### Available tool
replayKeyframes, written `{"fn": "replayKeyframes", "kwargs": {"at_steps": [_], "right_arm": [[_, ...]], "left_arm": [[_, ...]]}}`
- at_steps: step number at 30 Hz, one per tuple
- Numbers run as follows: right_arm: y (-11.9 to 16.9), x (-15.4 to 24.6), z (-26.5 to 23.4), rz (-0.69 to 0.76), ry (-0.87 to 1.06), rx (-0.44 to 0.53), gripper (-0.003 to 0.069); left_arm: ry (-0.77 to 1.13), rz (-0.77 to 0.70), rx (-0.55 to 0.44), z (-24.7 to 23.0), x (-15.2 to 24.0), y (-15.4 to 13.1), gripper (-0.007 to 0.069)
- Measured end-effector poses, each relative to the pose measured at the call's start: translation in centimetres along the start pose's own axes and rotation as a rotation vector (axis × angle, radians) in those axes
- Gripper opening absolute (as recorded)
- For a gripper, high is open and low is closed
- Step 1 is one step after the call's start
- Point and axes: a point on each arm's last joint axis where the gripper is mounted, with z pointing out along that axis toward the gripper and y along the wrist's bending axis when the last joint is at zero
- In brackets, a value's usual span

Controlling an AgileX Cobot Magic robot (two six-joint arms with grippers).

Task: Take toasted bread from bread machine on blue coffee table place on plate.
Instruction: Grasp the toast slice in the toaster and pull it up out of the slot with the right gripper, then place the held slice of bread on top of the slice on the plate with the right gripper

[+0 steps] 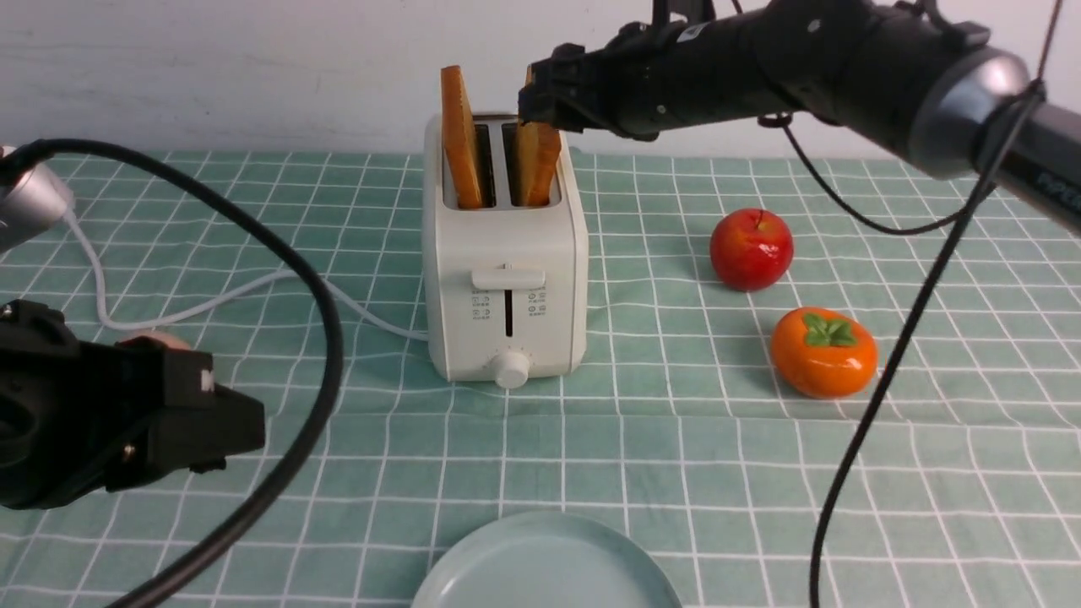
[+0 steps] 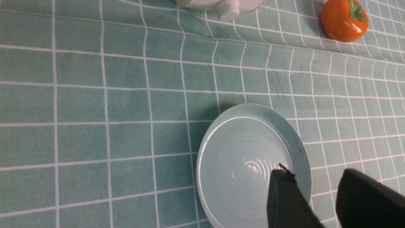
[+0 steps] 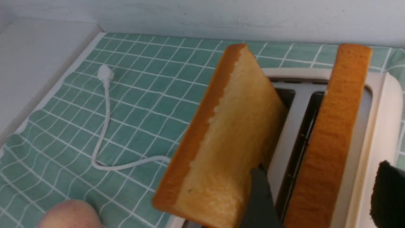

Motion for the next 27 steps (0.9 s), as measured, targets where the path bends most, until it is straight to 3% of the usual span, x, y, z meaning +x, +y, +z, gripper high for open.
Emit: {"fn": "replayKeyframes", "kwargs": {"at_steps": [5, 9, 10, 15, 21, 23, 27], "right_arm": [[-0.7, 0.9, 1.2, 0.022, 0.014, 0.005, 0.0365], [-0.1, 0.2, 0.4, -0.008, -0.004, -0.011, 0.0108], [0.1, -0.1, 0.1, -0.017, -0.009, -0.015, 0.0077], [2.2, -3.9, -4.5, -0.123, -0.115, -0.039, 0.0083], [4.4, -9.2, -15.4, -0.306, -0.193, -0.053, 0.0083], [4.5, -9.5, -18.4, -0.304, -0.137, -0.073, 0.0083], [5.1, -7.1, -20.2, -0.247, 0.160, -0.178, 0.0083]], "left_arm": [[0.000, 0.000, 0.000, 0.0, 0.0, 0.0, 0.0238], [0.000, 0.000, 0.000, 0.0, 0.0, 0.0, 0.0238], [0.000, 0.000, 0.000, 0.0, 0.0, 0.0, 0.0238], [-0.001, 0.000, 0.000, 0.0, 0.0, 0.0, 0.0238], [-0.001, 0.000, 0.000, 0.0, 0.0, 0.0, 0.0238], [-0.002, 0.000, 0.000, 0.0, 0.0, 0.0, 0.0238], [-0.022, 0.000, 0.001, 0.0, -0.2, 0.0, 0.0238]]}}
